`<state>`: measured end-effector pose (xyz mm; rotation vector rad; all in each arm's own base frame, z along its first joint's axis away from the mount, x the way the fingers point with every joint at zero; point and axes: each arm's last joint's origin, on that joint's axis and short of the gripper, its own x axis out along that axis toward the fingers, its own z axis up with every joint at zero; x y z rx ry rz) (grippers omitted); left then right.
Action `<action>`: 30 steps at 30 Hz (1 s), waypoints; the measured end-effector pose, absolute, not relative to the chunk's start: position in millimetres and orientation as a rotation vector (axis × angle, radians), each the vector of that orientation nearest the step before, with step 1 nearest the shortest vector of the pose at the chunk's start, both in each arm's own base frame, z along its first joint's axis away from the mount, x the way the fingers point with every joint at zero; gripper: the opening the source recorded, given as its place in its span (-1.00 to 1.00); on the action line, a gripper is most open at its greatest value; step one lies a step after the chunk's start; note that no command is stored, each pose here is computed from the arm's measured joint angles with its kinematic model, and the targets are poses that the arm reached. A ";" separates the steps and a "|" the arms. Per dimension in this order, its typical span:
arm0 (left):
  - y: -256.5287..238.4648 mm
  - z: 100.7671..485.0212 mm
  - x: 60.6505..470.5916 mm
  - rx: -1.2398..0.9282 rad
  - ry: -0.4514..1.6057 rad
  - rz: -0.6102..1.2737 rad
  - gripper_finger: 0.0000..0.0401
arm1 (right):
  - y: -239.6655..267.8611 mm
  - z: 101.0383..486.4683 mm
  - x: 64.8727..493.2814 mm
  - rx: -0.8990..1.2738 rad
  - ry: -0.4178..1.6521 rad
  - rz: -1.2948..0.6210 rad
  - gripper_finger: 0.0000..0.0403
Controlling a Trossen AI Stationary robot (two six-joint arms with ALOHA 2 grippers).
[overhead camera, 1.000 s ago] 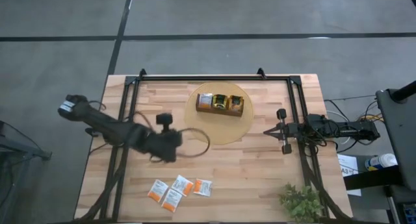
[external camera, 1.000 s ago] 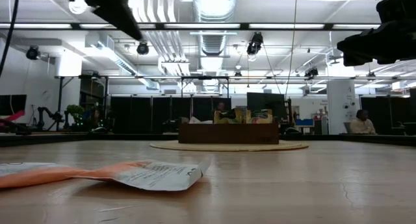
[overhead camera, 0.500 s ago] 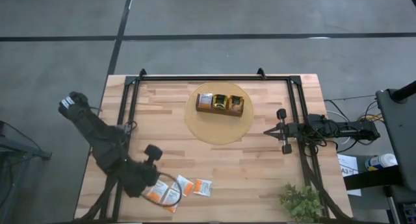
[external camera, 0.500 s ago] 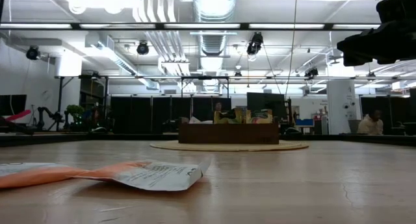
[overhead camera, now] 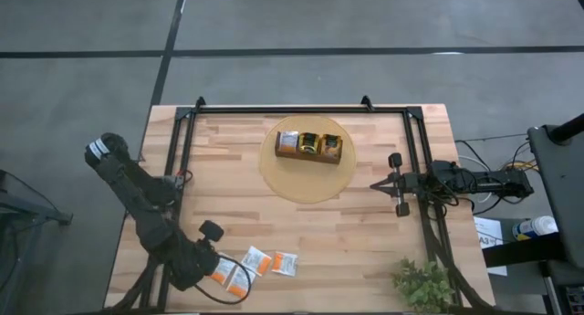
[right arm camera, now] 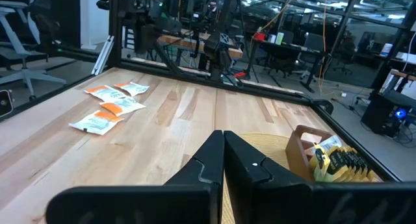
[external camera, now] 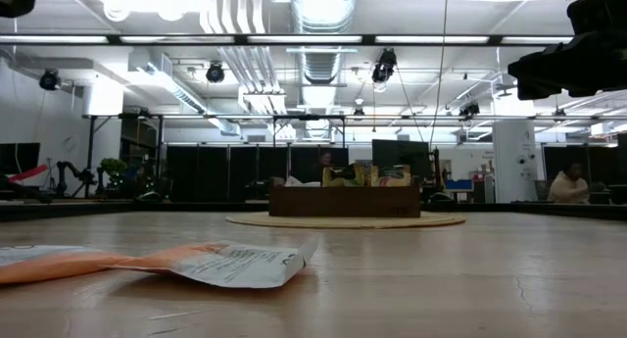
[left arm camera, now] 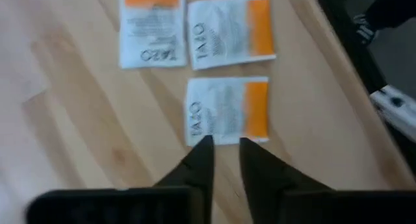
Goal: Pick & Place Tea
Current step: Put the white tea bag into the left section of wooden organizer
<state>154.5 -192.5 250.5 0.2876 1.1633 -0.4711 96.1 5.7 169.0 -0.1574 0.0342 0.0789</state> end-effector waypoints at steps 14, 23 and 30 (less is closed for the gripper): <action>-216.6 226.5 172.2 0.359 1.197 -0.495 0.04 | 5.7 169.1 96.1 -0.157 0.034 0.079 -0.96; -209.8 204.7 195.7 0.376 1.263 -0.418 0.04 | 5.7 169.0 96.1 -0.157 0.034 0.079 -0.96; -204.3 186.1 203.2 0.386 1.295 -0.388 0.04 | 5.7 169.1 96.1 -0.157 0.034 0.079 -0.96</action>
